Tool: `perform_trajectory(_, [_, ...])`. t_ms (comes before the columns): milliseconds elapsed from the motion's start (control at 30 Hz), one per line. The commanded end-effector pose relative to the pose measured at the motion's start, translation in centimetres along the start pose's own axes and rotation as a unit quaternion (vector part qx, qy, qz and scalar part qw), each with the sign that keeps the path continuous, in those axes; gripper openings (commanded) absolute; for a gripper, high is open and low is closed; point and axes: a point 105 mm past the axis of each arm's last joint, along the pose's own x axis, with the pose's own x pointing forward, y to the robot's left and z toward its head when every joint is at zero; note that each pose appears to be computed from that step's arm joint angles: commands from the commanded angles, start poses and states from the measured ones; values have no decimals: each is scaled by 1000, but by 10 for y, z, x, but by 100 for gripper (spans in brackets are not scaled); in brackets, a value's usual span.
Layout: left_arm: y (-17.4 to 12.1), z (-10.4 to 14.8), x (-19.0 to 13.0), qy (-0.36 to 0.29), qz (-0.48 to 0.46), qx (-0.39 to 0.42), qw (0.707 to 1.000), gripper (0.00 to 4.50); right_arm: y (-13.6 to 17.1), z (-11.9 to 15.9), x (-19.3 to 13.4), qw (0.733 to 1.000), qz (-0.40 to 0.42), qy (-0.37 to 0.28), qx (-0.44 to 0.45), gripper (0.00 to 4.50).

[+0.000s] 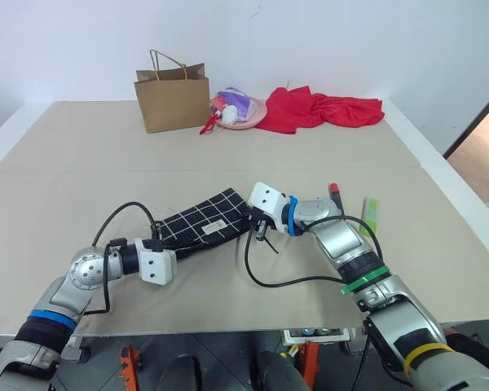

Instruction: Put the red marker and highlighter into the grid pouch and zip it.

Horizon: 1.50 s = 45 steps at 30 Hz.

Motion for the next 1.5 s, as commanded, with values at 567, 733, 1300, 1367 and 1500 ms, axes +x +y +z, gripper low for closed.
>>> perform_trajectory(567, [67, 22, 16, -33, 150, -153, 976, 0, -61, 76, -119, 950, -64, -247, 178, 282])
perform_trajectory(733, [88, 37, 21, -49, 174, -179, 967, 0, -36, 39, -104, 965, -72, -167, 189, 282])
perform_trajectory(1300, [91, 45, 26, -50, 172, -200, 963, 0, -41, 12, -65, 958, -150, -107, 221, 282])
perform_trajectory(1367, [90, 44, 25, -49, 171, -202, 963, 0, -44, 11, -61, 958, -151, -105, 218, 282])
perform_trajectory(1500, [87, 42, 25, -45, 167, -203, 964, 0, -49, 12, -58, 958, -155, -107, 216, 282])
